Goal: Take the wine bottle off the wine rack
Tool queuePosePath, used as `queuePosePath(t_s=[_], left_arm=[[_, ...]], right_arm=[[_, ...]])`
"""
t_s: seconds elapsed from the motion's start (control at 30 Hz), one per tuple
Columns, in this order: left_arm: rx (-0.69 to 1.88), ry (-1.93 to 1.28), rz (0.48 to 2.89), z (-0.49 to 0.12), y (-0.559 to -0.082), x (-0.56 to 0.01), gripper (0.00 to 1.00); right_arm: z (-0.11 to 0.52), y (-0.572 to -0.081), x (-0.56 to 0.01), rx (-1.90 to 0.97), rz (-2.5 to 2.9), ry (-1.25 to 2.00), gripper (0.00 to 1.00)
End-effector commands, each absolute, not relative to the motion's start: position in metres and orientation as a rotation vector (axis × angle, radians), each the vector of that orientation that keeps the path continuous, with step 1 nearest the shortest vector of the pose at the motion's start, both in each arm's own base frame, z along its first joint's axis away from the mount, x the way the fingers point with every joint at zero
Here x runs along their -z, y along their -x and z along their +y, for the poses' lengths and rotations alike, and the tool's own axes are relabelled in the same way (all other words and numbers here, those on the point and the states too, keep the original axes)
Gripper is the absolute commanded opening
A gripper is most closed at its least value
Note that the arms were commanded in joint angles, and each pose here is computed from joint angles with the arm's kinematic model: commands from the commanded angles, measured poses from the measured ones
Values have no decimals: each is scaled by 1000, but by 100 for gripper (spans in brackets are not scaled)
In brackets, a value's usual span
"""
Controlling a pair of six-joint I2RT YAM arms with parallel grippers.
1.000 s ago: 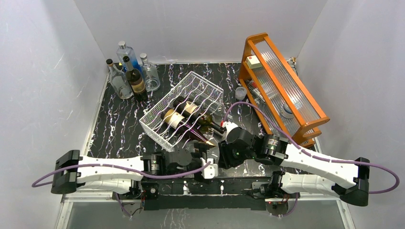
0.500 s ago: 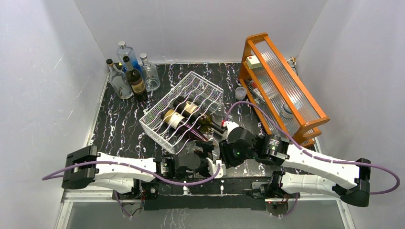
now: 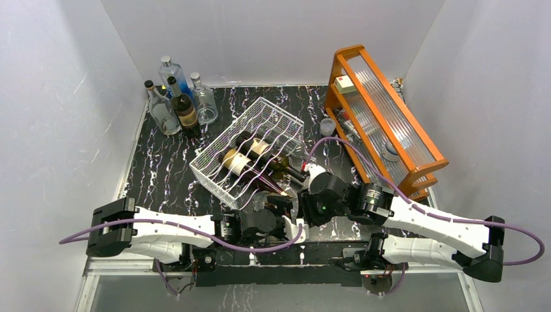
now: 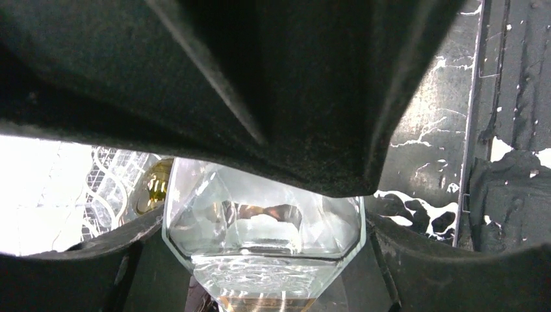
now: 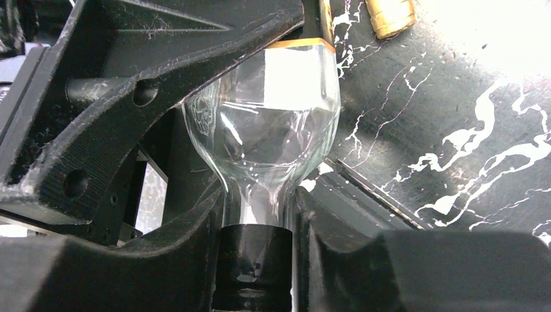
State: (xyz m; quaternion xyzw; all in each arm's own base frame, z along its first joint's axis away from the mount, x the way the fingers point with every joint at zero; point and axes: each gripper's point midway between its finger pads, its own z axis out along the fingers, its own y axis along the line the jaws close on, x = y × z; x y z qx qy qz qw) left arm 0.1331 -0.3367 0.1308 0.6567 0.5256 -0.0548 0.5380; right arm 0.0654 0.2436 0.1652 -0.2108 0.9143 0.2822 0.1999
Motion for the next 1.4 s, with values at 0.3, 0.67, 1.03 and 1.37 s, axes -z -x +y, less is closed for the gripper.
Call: queuePosePath(t_s=[0.3, 0.67, 1.03, 1.37], left_arm=[[314, -1426, 1349, -342, -121, -163, 19], [433, -1464, 1384, -350, -105, -166, 10], [528, -1313, 1391, -362, -118, -218, 7], [645, -1141, 1417, -360, -150, -303, 1]], right_arm=[[240, -107, -288, -834, 2205, 460, 98], [209, -116, -424, -1055, 1761, 302, 98], [181, -132, -395, -881, 1839, 195, 98], [146, -132, -426, -859, 1757, 151, 98]])
